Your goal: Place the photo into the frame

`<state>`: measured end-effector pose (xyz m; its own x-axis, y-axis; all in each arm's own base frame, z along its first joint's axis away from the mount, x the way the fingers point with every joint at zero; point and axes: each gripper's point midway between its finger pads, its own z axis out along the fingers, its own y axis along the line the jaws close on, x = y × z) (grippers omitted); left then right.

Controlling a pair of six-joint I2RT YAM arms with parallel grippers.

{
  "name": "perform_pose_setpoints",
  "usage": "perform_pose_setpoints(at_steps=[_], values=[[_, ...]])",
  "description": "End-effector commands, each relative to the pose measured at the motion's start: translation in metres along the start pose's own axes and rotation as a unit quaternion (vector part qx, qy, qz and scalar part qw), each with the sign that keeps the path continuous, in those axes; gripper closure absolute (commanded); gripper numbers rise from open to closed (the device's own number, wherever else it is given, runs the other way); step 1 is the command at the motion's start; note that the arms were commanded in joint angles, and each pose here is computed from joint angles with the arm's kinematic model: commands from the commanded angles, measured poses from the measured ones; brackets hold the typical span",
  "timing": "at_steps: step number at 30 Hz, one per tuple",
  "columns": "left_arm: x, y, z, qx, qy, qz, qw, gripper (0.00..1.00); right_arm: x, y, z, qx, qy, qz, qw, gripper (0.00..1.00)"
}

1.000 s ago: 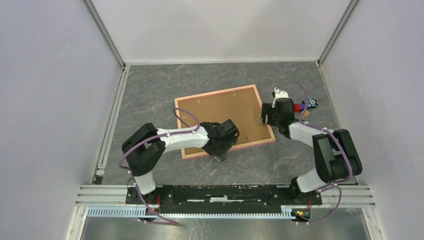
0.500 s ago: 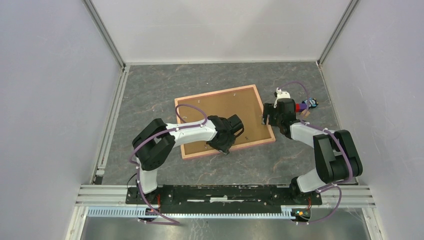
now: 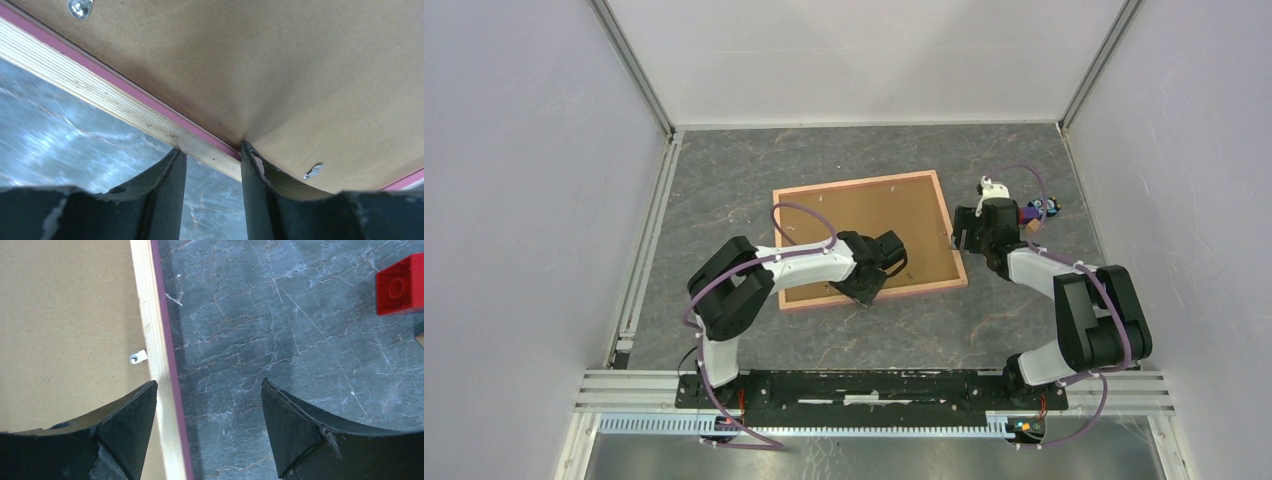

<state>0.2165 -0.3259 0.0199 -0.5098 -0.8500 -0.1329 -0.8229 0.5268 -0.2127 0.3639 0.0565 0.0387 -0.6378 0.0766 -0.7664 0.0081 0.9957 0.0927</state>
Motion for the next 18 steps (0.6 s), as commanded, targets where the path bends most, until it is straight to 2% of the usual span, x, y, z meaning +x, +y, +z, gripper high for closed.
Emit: perform_pose_setpoints(at_steps=[1,3,7,9,13,17,18], values=[[-0.069,0.066,0.011,-0.099,-0.135,0.189,0.967,0.8,-0.018,-0.003,-0.007,0.002,-0.037,0.007,0.999,0.19],[-0.084,0.08,0.014,-0.116,-0.152,0.247,0.95,0.87,-0.02,-0.004,-0.008,0.002,-0.041,0.008,0.999,0.18],[-0.102,0.103,0.027,-0.124,-0.129,0.37,0.912,0.97,-0.02,-0.004,-0.009,0.002,-0.043,0.008,0.999,0.18],[-0.11,0.104,0.024,-0.109,-0.133,0.416,0.893,0.98,-0.019,-0.004,-0.008,0.003,-0.041,0.007,0.999,0.18],[-0.121,0.098,0.016,-0.084,-0.14,0.526,0.834,0.98,-0.017,-0.002,-0.006,-0.003,-0.036,0.006,0.999,0.18],[-0.137,0.091,0.008,-0.091,-0.153,0.63,0.756,0.98,-0.017,0.007,-0.003,-0.029,-0.035,-0.005,0.999,0.18],[-0.139,0.09,0.007,-0.097,-0.136,0.64,0.75,0.98,-0.018,0.009,-0.003,-0.038,-0.037,-0.012,0.999,0.17]])
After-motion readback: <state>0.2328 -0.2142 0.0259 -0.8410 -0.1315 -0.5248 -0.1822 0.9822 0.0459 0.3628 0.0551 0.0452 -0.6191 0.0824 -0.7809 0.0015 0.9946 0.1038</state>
